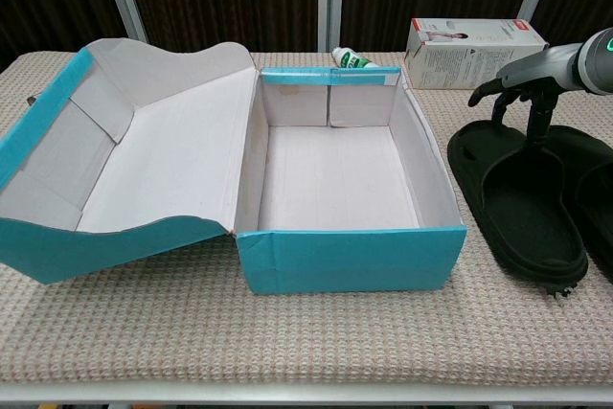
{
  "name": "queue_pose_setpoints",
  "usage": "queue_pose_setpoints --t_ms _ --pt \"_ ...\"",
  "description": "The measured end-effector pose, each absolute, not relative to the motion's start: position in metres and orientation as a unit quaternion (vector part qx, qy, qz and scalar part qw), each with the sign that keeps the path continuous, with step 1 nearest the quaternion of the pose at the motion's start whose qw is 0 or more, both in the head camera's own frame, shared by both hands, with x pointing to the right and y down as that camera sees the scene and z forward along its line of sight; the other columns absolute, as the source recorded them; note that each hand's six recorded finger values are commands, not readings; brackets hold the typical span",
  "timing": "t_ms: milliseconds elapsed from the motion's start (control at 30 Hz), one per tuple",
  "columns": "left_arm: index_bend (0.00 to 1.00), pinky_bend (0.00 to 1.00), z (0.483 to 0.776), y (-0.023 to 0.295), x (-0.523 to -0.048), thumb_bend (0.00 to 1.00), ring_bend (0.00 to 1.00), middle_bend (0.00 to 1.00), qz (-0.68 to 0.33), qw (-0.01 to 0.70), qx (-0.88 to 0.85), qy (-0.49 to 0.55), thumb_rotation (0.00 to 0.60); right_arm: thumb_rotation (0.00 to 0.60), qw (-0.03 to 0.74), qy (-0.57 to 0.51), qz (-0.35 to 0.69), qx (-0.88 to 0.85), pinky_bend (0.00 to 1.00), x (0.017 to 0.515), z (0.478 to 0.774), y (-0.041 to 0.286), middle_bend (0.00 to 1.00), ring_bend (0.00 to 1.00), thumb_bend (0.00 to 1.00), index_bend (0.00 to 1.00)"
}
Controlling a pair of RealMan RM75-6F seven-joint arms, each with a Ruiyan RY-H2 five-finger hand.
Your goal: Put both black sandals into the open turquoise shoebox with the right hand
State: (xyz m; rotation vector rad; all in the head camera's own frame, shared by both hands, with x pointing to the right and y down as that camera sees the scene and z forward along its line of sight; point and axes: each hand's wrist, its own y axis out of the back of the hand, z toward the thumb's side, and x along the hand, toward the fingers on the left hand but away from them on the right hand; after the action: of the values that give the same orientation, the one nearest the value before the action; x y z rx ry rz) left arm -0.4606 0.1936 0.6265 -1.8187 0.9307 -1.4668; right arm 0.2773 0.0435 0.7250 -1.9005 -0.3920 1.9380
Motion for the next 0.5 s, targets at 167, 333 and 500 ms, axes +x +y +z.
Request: queue_pose_setpoints --t_ms 167,333,500 --pt "0.19 0.14 0.627 0.194 -0.461 0.07 0.09 0.15 -0.555 0.308 -0.687 0.353 0.6 0.6 0.207 -0.151 0.69 -0.677 0.0 0.277 0.723 0.04 0.44 0.08 0.13 0.03" --pt "0.19 0.14 0.626 0.193 -0.461 0.07 0.09 0.15 -0.555 0.307 -0.687 0.355 0.6 0.6 0.213 -0.165 0.685 -0.677 0.0 0.28 0.719 0.037 0.45 0.11 0.14 0.13" --pt "0.19 0.14 0.628 0.193 -0.46 0.07 0.09 0.15 -0.556 0.305 -0.688 0.353 0.6 0.6 0.219 -0.183 0.674 -0.682 0.17 0.282 0.712 0.031 0.46 0.19 0.15 0.26"
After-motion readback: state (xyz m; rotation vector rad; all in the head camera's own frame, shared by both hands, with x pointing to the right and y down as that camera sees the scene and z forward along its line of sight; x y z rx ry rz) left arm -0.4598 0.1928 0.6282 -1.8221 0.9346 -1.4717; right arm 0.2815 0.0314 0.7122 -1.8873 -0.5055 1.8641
